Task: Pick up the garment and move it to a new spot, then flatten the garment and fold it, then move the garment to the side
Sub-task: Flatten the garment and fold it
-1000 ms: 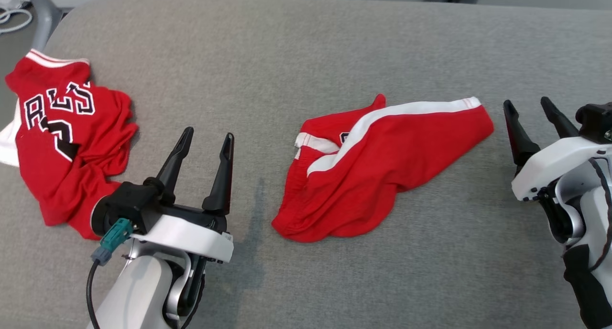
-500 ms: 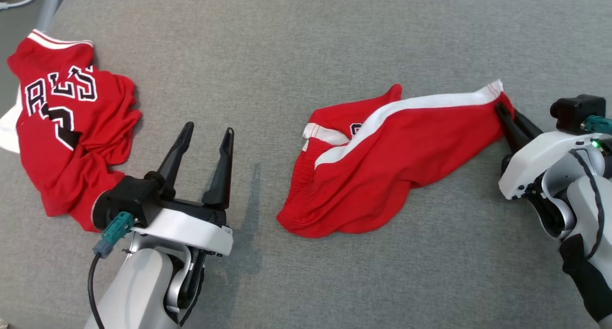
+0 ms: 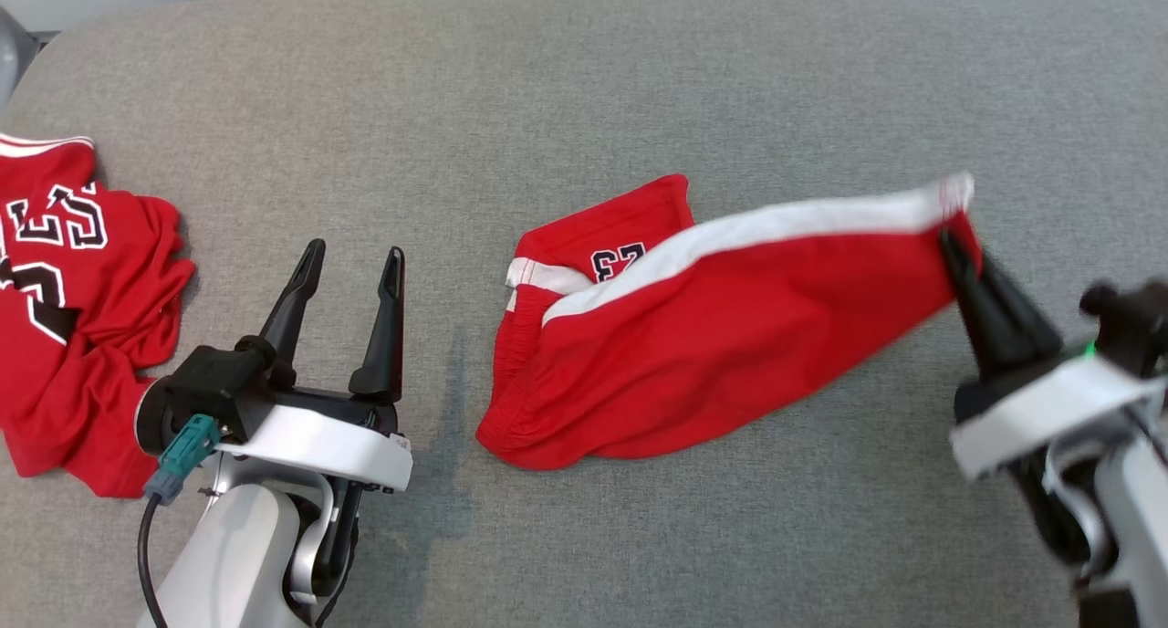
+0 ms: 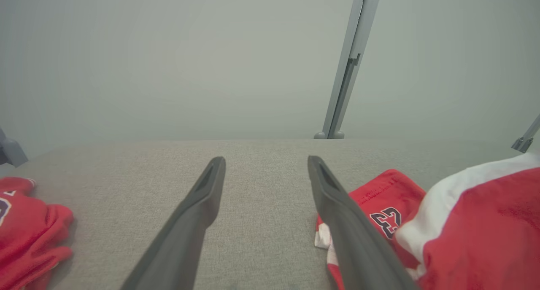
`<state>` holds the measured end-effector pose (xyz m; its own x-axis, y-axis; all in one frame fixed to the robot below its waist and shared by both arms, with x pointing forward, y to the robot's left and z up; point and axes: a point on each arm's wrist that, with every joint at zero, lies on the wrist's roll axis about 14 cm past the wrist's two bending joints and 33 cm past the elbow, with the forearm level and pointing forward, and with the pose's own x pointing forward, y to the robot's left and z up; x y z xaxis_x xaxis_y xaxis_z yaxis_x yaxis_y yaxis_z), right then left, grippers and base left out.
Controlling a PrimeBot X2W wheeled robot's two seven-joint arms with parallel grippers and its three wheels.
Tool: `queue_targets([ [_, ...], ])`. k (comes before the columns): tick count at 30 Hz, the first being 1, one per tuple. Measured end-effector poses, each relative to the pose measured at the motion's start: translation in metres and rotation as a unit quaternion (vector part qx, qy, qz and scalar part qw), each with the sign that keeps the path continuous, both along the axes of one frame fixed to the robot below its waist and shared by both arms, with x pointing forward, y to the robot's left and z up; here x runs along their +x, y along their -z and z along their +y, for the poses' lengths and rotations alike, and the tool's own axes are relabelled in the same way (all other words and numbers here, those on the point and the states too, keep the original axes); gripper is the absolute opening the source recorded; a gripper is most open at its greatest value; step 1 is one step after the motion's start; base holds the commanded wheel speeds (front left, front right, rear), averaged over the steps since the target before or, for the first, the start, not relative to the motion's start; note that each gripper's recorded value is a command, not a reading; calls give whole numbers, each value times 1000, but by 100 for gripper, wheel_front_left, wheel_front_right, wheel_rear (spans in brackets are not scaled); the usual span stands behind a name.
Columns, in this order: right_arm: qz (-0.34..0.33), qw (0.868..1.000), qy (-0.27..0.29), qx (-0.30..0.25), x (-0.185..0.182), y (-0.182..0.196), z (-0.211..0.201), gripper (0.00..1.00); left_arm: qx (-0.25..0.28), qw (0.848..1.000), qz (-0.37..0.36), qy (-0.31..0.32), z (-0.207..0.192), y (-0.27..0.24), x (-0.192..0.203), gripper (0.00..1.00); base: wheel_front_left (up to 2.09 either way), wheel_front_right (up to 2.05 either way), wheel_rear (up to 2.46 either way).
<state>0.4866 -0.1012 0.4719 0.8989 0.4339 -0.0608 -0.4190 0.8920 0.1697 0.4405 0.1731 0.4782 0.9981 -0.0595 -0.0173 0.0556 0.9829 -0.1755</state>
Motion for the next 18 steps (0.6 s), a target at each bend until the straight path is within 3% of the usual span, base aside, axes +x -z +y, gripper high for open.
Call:
queue_targets([
  [6, 96, 995, 39, 5, -50, 50, -15, 0, -7, 1000, 10, 2, -4, 5, -4, 100, 0, 0, 0],
  [13, 144, 987, 70, 4, -65, 79, -26, 0, -10, 1000, 17, -1, -4, 7, -8, 100, 0, 0, 0],
  [14, 145, 987, 72, 5, -66, 81, -26, 6, -10, 1000, 15, -2, -4, 5, -9, 100, 0, 0, 0],
  [16, 143, 987, 76, 7, -64, 80, -27, 77, -9, 1000, 15, -3, -3, 4, -10, 100, 0, 0, 0],
  [17, 140, 987, 81, 8, -63, 79, -28, 100, -9, 1000, 15, -4, -3, 4, -12, 100, 0, 0, 0],
  [18, 136, 987, 86, 9, -62, 77, -30, 100, -9, 1000, 17, -5, -3, 5, -15, 100, 0, 0, 0],
])
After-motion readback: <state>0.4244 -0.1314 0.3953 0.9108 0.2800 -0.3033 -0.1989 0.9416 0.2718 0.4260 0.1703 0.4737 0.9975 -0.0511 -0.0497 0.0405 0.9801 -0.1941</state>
